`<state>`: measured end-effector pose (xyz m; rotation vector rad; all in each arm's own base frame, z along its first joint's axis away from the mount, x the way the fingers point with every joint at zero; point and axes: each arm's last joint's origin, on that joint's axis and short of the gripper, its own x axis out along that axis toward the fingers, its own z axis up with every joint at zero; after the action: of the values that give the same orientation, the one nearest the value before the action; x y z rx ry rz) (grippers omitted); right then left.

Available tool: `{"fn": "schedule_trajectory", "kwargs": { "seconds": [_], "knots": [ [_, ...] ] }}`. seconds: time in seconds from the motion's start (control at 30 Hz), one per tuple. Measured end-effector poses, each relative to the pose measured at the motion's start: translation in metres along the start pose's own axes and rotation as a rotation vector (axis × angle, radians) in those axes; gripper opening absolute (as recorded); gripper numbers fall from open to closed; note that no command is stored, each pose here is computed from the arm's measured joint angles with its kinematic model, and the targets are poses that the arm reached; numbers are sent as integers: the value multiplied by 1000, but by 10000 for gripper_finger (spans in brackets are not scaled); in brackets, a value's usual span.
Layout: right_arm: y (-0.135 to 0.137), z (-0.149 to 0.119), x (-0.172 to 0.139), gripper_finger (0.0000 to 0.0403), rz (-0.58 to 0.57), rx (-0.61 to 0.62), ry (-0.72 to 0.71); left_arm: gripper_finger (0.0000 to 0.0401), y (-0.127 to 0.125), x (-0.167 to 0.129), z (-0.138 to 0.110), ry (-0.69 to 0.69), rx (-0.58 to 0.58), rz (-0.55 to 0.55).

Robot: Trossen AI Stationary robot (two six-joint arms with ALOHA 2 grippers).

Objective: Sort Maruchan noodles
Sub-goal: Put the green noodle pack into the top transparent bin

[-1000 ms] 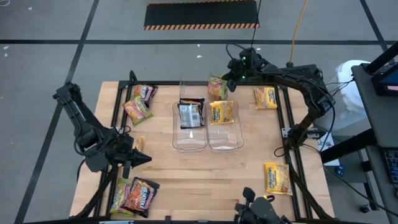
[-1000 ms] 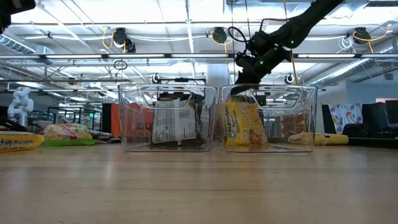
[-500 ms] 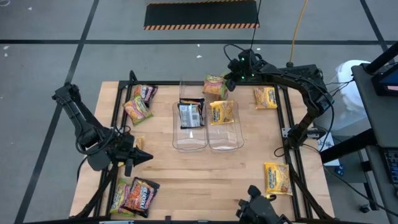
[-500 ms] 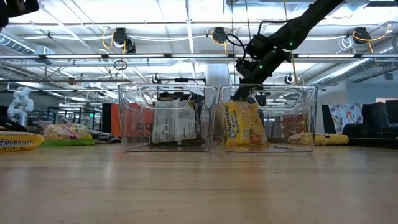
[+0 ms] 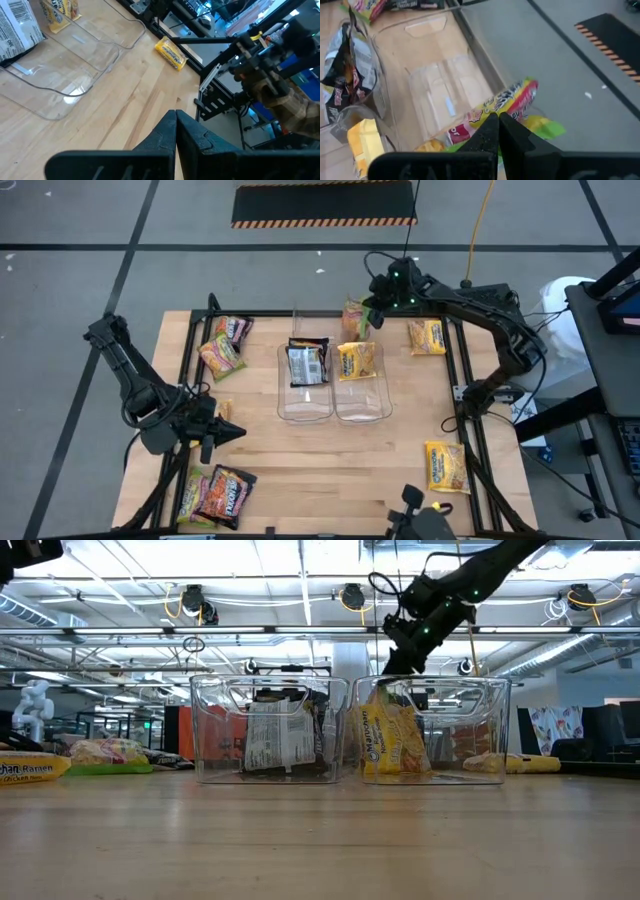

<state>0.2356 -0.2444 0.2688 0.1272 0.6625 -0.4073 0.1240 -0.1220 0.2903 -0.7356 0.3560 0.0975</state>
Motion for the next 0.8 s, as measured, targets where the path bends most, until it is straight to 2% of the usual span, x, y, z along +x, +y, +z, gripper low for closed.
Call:
{"fn": "schedule_trajectory", "kwargs": {
  "seconds": [0.2,0.4,0.6,0.8],
  "knots": [
    [4,6,-16,0,7,-10,-32,7,0,0,0,0,0,0],
    [11,7,-25,0,141,-11,-58,7,0,0,0,2,7,-1],
    [14,2,-26,0,218,14,-22,7,0,0,0,2,7,-1],
    [16,-5,-27,0,235,34,42,7,0,0,0,1,6,-1]
  ]
}}
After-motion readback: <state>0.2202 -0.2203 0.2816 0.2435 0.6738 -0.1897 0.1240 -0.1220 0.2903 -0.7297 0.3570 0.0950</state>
